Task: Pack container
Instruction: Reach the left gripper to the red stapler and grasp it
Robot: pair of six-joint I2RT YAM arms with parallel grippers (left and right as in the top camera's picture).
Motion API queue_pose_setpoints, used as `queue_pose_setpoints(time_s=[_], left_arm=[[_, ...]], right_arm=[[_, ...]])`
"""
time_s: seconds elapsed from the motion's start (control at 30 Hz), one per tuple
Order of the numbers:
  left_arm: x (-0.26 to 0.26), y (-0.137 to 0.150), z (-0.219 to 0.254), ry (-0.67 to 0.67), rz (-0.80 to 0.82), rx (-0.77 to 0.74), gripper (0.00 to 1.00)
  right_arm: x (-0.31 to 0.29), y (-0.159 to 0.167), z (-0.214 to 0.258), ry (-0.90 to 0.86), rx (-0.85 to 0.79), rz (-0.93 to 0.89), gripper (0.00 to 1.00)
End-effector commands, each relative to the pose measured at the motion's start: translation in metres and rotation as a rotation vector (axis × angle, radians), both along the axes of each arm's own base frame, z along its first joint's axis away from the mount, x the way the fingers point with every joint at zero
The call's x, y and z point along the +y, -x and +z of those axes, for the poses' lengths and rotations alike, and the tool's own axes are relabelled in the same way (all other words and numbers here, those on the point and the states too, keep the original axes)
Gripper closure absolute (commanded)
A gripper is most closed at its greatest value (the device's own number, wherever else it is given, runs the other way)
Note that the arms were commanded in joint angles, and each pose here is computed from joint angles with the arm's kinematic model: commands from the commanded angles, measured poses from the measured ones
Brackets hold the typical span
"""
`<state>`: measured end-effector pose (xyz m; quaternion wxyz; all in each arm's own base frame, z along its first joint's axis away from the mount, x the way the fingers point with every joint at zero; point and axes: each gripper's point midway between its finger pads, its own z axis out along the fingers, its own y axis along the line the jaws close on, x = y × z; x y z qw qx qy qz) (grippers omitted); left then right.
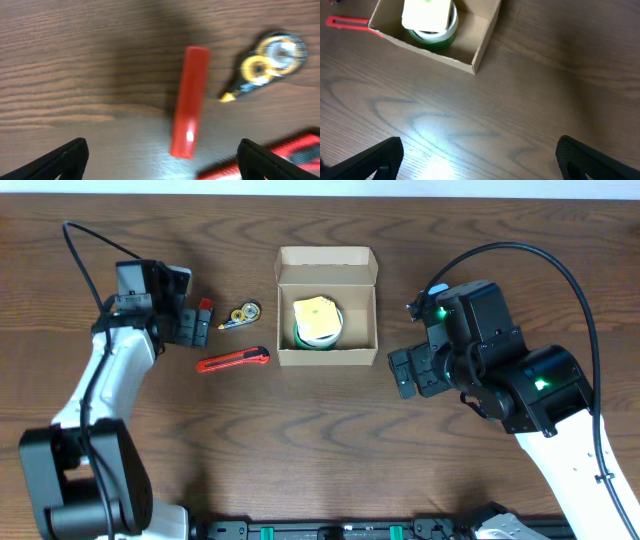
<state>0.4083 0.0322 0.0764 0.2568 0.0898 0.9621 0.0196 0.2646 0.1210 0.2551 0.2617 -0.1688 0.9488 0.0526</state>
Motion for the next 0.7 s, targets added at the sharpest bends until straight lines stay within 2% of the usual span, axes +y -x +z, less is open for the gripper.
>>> queue_pose_setpoints(time_s=[0.0,0.5,0.53,0.67], left_arm=[[0.007,-0.011,-0.006,-0.039,-0.039,-0.002,0.05],[-0.004,-0.019,-0.042,0.011,-0.084,0.033,0.0],[-0.009,-0.019,-0.042,0.029,-0.095,0.032,0.06],[-0.016,-0.02,-0.047,0.029,-0.113,0.039,0.09]], right_arm=[[-0.003,0.001,0.002,0.005,-0.011,0.007,0.01],[-0.003,0.001,0.002,0.005,-0.01,0.007,0.01],[-0.003,0.001,0.002,0.005,-0.01,0.007,0.01],[-0.003,0.001,0.002,0.005,-0.011,0.007,0.01]])
